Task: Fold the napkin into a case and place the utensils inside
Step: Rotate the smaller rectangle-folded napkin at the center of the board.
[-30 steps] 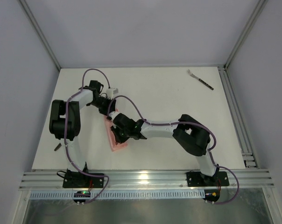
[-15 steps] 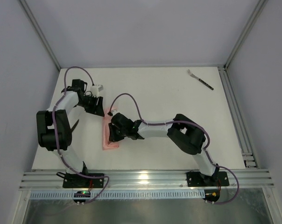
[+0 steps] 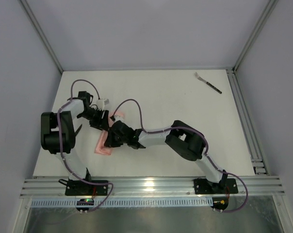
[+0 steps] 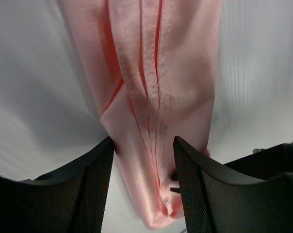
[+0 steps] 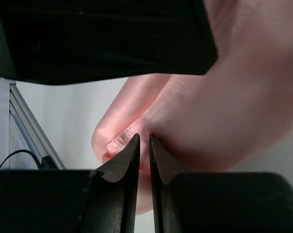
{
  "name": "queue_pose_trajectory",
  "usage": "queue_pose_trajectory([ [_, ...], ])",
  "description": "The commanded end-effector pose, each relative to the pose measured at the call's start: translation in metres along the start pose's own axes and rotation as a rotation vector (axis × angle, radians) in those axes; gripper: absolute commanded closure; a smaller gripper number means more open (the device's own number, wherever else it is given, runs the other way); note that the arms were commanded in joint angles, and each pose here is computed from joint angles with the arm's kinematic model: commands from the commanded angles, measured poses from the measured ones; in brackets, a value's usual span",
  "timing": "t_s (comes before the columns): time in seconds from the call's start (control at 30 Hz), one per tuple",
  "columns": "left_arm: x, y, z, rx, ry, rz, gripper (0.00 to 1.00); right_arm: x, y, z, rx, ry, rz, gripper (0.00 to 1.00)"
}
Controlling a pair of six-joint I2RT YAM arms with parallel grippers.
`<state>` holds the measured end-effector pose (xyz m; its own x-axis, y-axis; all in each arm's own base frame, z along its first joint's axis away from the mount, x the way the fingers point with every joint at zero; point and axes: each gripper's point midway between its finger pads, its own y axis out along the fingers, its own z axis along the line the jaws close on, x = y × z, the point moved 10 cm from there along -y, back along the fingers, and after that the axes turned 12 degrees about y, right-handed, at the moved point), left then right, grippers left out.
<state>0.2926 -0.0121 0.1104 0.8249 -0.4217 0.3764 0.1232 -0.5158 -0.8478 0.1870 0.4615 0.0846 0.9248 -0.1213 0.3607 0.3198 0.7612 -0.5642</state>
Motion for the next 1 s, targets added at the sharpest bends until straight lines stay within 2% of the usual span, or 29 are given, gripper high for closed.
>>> queue_pose_trajectory([
  [0.0, 0.002, 0.014, -0.002, 0.007, 0.039, 0.03, 0.45, -0.008, 0.014, 0.001, -0.008, 0.043, -0.01, 0.83],
  [0.07, 0.005, 0.026, -0.01, -0.009, 0.073, 0.063, 0.46, -0.008, 0.014, 0.002, -0.003, 0.044, -0.012, 0.83],
  [0.17, 0.003, 0.03, -0.008, -0.01, 0.075, 0.085, 0.62, -0.005, 0.011, 0.004, 0.003, 0.04, -0.029, 0.83],
  [0.2, 0.003, 0.031, -0.008, -0.012, 0.08, 0.087, 0.74, -0.004, 0.009, 0.005, 0.005, 0.039, -0.031, 0.83],
  [0.3, 0.003, 0.029, -0.01, -0.025, 0.107, 0.08, 0.84, -0.001, 0.001, 0.012, 0.022, 0.002, -0.044, 0.83],
  [0.37, 0.004, 0.029, -0.014, -0.063, 0.122, 0.075, 0.85, 0.006, -0.007, 0.018, 0.022, -0.034, -0.088, 0.82],
  [0.5, 0.003, 0.03, -0.023, -0.141, 0.166, 0.088, 0.92, 0.009, -0.017, 0.01, 0.028, -0.034, -0.095, 0.81],
  [0.67, 0.005, 0.036, -0.033, -0.165, 0.224, 0.11, 1.0, 0.011, -0.021, 0.015, 0.113, -0.053, -0.062, 0.71],
  [0.8, 0.005, 0.045, -0.04, -0.158, 0.267, 0.138, 1.0, 0.02, -0.042, 0.029, 0.174, -0.16, -0.073, 0.62],
  [0.97, 0.007, 0.048, -0.04, -0.148, 0.28, 0.147, 1.0, 0.031, -0.074, 0.031, 0.171, -0.27, -0.067, 0.57],
])
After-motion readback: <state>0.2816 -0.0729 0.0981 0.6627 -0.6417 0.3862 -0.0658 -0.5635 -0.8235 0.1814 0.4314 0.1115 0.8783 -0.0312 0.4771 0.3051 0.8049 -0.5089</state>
